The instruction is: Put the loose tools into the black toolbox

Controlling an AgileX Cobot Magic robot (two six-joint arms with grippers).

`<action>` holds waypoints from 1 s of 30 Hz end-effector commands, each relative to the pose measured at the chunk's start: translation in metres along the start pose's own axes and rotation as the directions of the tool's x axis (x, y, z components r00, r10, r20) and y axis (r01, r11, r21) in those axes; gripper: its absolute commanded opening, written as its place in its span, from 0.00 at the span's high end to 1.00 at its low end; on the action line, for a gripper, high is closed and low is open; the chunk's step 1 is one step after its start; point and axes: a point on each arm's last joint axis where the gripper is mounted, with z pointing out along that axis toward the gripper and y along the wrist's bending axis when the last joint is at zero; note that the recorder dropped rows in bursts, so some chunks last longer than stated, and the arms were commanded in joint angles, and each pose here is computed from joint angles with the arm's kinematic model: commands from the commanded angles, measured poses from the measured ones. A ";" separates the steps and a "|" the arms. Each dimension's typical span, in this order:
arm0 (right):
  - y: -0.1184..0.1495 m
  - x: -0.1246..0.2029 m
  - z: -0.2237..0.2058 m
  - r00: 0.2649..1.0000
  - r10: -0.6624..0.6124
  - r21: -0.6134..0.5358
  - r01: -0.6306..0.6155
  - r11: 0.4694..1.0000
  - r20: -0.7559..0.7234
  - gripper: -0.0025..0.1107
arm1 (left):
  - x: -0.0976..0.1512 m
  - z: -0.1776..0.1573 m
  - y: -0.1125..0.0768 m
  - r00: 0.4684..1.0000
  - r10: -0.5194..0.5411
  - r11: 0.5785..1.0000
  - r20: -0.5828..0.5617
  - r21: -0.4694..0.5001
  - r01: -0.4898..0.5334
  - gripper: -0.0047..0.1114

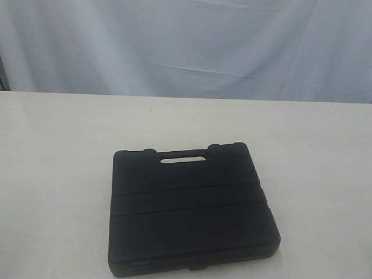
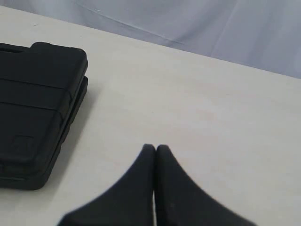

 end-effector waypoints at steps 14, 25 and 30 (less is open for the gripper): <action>0.000 0.001 0.000 1.000 0.006 0.008 -0.006 1.000 0.002 0.98 | 0.000 0.000 0.000 1.000 -0.005 1.000 0.004 0.005 0.005 0.96; 0.000 0.001 0.000 1.000 0.006 0.008 -0.006 1.000 0.002 0.98 | 0.000 0.000 0.000 1.000 -0.005 1.000 0.004 0.005 0.005 0.96; 0.000 0.001 0.000 1.000 0.006 0.008 -0.006 1.000 0.002 0.98 | 0.000 0.000 0.000 1.000 -0.005 1.000 0.004 0.005 0.005 0.96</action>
